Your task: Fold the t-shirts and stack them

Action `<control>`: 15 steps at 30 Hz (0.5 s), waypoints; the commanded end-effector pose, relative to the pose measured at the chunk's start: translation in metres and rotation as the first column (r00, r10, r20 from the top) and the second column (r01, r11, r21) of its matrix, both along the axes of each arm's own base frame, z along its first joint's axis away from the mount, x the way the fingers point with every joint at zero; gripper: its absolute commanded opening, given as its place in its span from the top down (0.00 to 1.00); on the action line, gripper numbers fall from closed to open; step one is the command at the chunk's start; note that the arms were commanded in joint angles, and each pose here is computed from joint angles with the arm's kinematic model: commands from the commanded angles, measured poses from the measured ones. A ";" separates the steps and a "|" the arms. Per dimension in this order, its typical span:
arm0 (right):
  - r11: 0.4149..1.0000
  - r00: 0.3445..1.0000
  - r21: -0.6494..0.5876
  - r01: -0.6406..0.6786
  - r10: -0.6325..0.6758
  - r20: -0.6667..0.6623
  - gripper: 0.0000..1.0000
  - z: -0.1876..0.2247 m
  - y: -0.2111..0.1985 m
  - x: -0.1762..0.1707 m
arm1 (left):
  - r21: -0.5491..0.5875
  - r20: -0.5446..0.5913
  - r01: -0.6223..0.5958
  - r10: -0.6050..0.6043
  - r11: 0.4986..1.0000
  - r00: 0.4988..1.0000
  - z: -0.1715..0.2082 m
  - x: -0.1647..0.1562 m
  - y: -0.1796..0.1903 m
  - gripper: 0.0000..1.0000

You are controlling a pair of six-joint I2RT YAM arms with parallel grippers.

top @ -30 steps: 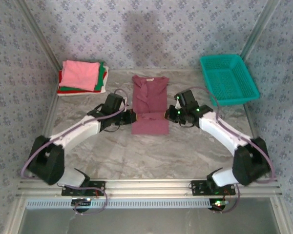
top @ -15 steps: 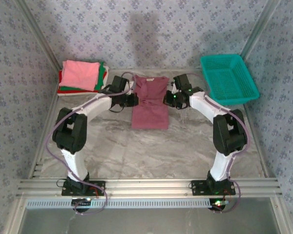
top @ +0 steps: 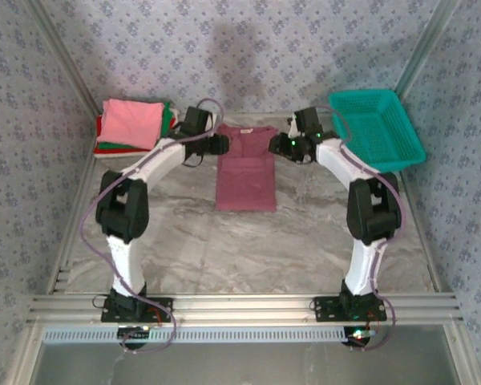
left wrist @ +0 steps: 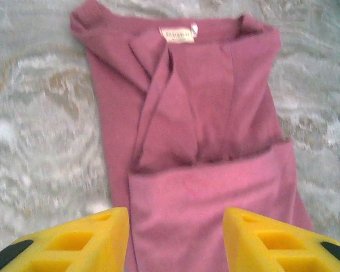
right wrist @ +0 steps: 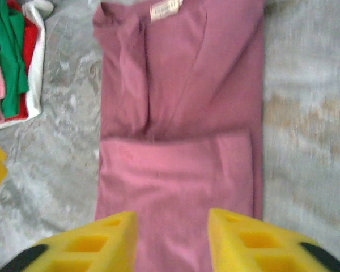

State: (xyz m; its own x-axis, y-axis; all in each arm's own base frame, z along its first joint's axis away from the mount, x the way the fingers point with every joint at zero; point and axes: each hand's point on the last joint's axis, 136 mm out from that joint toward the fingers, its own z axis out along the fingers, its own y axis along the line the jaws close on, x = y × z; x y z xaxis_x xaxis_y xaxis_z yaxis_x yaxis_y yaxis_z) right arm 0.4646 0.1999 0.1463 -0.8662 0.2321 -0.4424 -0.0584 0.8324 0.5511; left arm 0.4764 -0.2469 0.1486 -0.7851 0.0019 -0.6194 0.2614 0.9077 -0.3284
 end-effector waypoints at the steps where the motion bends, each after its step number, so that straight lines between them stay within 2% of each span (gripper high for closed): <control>1: 0.993 0.995 0.053 -0.103 0.102 0.016 0.76 0.001 0.027 -0.044 | -0.042 0.004 0.090 -0.090 0.995 0.996 -0.009 -0.047 -0.029 0.60; 4: 0.985 0.988 0.082 -0.152 0.152 0.012 0.91 -0.007 0.047 -0.069 | -0.108 -0.042 0.143 -0.149 0.984 0.988 -0.033 -0.075 -0.047 0.70; 8: 0.985 0.986 0.070 -0.156 0.159 -0.040 0.99 -0.043 0.056 -0.088 | -0.112 -0.121 0.114 -0.128 0.987 0.984 -0.076 -0.093 -0.041 0.76; 15: 0.992 0.975 0.033 -0.121 0.125 -0.183 1.00 -0.133 0.047 -0.115 | -0.037 -0.246 0.034 -0.042 0.999 0.968 -0.141 -0.129 -0.009 0.79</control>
State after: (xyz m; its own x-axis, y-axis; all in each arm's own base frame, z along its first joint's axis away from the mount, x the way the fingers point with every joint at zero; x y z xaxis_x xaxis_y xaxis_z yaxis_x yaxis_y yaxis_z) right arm 0.3576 0.2516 0.0451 -0.9450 0.1055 -0.3095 -0.1042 0.7999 0.5910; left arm 0.3569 -0.2664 0.0271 -0.8951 0.0576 -0.4420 0.2632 0.8685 -0.4200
